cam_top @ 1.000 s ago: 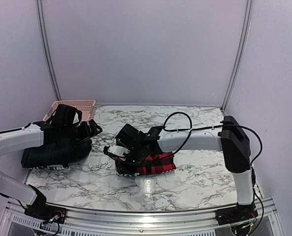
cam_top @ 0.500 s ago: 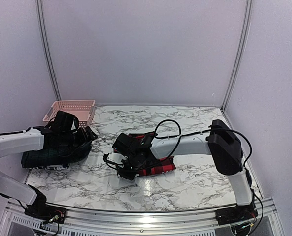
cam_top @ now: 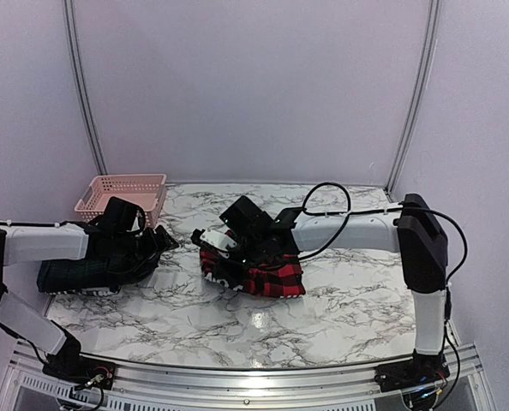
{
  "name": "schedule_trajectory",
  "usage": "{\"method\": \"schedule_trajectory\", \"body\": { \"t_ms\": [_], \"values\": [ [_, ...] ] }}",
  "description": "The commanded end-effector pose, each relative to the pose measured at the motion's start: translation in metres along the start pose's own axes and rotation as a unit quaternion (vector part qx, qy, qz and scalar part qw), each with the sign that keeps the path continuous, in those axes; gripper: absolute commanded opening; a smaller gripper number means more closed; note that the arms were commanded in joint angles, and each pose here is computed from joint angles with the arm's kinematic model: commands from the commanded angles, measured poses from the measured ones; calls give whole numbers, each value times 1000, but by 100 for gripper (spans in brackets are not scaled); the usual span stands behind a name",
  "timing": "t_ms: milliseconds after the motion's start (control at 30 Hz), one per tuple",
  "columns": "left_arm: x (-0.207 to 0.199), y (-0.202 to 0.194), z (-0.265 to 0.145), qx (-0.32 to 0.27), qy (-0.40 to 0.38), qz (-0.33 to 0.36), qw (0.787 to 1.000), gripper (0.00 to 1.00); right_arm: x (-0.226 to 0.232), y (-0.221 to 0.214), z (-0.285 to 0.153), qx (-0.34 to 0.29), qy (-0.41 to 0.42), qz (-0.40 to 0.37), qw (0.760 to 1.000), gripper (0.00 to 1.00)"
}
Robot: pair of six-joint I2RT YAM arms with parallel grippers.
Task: Fold and stack the mixed laundry pile
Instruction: Pick up the square-folded T-shirt from the center of the board, then pass from the right arm to the left
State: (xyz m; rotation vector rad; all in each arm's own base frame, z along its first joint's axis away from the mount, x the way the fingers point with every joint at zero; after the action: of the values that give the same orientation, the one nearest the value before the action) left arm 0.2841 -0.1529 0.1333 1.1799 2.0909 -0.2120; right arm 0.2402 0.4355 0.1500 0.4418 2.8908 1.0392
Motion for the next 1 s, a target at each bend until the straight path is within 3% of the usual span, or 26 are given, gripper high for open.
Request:
{"method": "schedule_trajectory", "body": {
  "t_ms": [0, 100, 700, 833, 967],
  "values": [
    [-32, 7, 2, -3, -63, -31, 998, 95, -3, 21, -17, -58, 8, -2, 998, 0],
    [-42, 1, 13, 13, -84, -49, 995, 99, -6, 26, -20, -70, 5, -1, 998, 0],
    [-67, -39, 93, 106, -85, -69, 988, 99, -8, 43, -26, -98, -4, 7, 995, 0],
    [-65, -42, 106, 120, -109, -79, 984, 94, -7, 46, -27, -102, -4, 6, 995, 0],
    [-68, -47, 120, 142, -134, -81, 977, 82, -4, 46, -25, -99, -4, 5, 995, 0]
  ]
}}
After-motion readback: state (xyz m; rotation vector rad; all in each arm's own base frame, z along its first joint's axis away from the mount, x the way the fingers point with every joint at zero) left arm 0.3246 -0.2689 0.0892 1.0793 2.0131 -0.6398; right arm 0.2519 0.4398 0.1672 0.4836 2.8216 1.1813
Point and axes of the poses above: each gripper's point midway between its finger pads, its own z axis out along the fingers, its own x axis along the line the jaws close on, y = z × x, the point moved 7 cm from there along -z, back along the fingers, and after that the axes turned 6 degrees about -z, right-handed, at the moved point
